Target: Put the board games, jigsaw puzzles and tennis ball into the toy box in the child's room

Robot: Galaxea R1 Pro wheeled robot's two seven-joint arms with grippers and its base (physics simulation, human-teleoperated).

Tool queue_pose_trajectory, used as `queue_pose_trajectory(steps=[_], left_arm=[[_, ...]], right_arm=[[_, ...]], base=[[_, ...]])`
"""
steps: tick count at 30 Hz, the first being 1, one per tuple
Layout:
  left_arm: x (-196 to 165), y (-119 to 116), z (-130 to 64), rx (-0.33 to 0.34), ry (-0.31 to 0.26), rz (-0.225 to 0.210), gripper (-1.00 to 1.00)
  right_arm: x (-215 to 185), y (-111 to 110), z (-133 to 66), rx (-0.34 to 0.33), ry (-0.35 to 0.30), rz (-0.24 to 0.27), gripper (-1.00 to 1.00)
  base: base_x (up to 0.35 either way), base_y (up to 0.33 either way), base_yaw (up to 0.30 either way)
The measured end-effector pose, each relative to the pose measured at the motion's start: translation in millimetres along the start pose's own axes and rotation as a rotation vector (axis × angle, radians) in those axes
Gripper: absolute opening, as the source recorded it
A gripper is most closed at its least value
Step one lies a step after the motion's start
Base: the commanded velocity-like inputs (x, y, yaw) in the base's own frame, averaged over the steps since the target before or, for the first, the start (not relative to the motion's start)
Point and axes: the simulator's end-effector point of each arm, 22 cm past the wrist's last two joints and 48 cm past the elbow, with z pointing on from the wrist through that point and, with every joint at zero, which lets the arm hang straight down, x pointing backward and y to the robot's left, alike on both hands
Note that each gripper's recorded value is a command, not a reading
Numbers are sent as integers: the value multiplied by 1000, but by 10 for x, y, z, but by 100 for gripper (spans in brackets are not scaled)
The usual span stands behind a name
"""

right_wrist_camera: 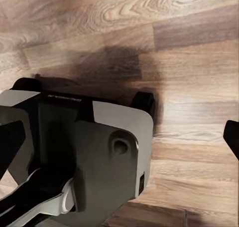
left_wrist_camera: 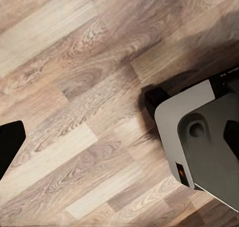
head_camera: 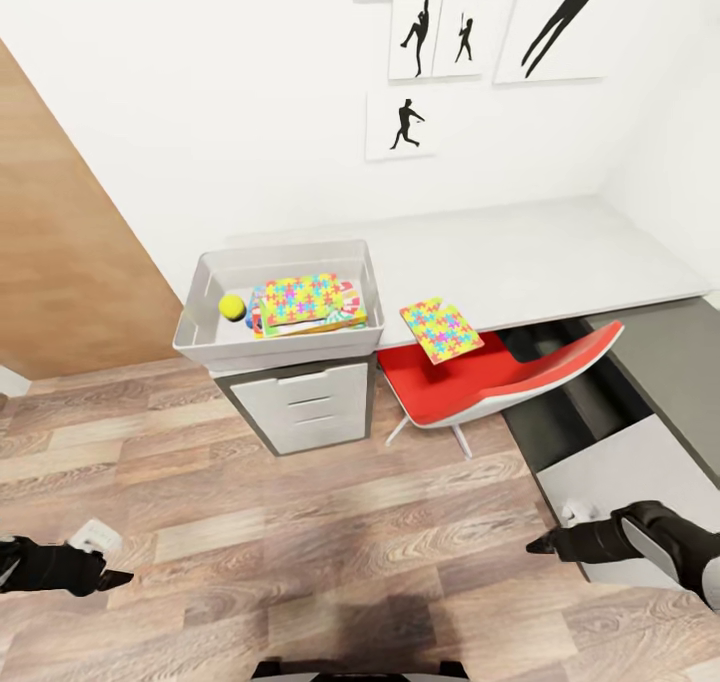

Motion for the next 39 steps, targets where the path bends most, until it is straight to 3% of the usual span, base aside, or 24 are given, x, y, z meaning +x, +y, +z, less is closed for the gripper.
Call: queue_pose_trajectory(steps=[6,14,18,28,39], left_arm=[[260,-231,362,-69,35,1,100],[413,-380,598,-158,46,-1,100],[393,-461,671,-179,33,-13,100],[267,-719,884,-245,-49,-151,100],[194,-700,885,-334,-95,-243,100]], right_arm=[[163,175,351,63,-1,-26,100],[341,373,687,153,-19,-54,100],[369,509,792,166,-36,-65,100],[329,949,1057,194,-158,-108,100],[232,1175,1087,183,-287,-135,100]], base=[[0,0,0],[0,0,0],[0,0,0],[0,0,0],[0,0,18]])
